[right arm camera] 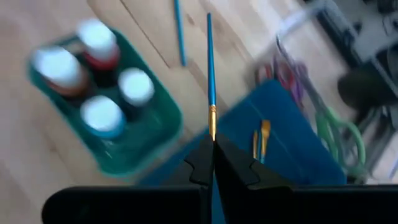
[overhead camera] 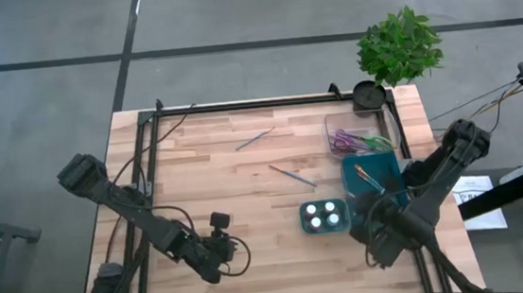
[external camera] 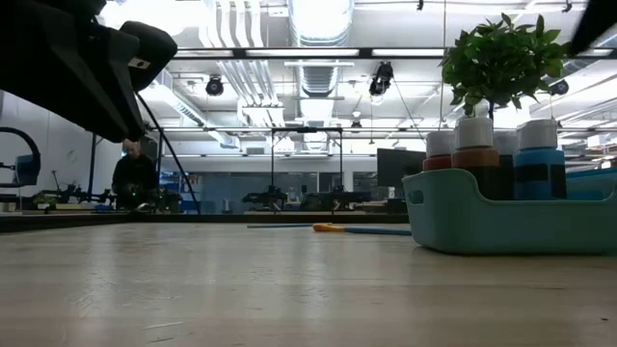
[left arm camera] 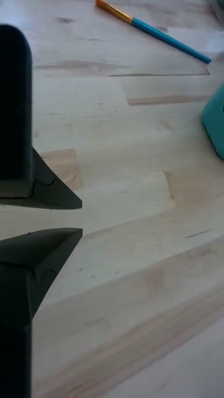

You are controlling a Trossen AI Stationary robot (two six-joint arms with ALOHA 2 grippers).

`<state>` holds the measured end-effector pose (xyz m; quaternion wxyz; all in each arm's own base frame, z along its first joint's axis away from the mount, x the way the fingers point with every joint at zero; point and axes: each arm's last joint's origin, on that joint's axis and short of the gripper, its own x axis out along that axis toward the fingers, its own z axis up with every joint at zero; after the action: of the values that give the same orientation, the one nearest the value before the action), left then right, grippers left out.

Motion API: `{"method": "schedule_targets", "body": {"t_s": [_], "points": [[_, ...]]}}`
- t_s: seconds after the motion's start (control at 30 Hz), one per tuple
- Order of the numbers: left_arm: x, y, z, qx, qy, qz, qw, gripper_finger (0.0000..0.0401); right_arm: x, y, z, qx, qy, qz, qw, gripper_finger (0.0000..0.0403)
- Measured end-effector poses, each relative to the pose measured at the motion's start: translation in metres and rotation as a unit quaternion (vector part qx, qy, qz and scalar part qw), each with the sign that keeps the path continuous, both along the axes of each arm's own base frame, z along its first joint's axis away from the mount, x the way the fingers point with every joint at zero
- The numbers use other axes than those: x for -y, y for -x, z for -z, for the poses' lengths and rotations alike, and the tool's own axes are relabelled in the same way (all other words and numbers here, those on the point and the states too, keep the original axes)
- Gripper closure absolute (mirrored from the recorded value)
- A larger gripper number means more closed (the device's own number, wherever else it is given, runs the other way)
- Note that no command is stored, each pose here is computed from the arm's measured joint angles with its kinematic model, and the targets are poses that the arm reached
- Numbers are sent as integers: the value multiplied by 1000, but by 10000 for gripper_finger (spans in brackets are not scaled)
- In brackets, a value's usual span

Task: Pick & Place Paint Supplies
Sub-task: Put the blue paintbrush into the blue bin

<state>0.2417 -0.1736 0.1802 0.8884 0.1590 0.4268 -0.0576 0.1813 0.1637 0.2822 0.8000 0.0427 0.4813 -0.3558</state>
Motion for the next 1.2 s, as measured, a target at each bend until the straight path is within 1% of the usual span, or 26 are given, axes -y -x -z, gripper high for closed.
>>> {"method": "schedule_targets", "body": {"t_s": [0.2, 0.37, 0.6, 0.87, 1.0, 1.2], "points": [[0, 0, 0, 1, 1, 0, 1000, 333, 5, 18, 22, -37, -9, 38, 999, 395], [0, 0, 0, 3, 2, 0, 1000, 333, 2, 27, 31, -60, -22, 58, 996, 395], [1, -1, 0, 5, 5, -1, 1000, 333, -2, 39, 40, -59, -23, 77, 995, 395], [1, -1, 0, 3, 10, 3, 1000, 333, -2, 60, 61, -107, -19, 121, 987, 395], [1, -1, 0, 3, 10, 3, 1000, 333, -2, 65, 66, -120, -19, 134, 984, 395], [2, -1, -1, 3, 13, 4, 1000, 333, -3, 64, 64, -119, -26, 135, 983, 395]]}}
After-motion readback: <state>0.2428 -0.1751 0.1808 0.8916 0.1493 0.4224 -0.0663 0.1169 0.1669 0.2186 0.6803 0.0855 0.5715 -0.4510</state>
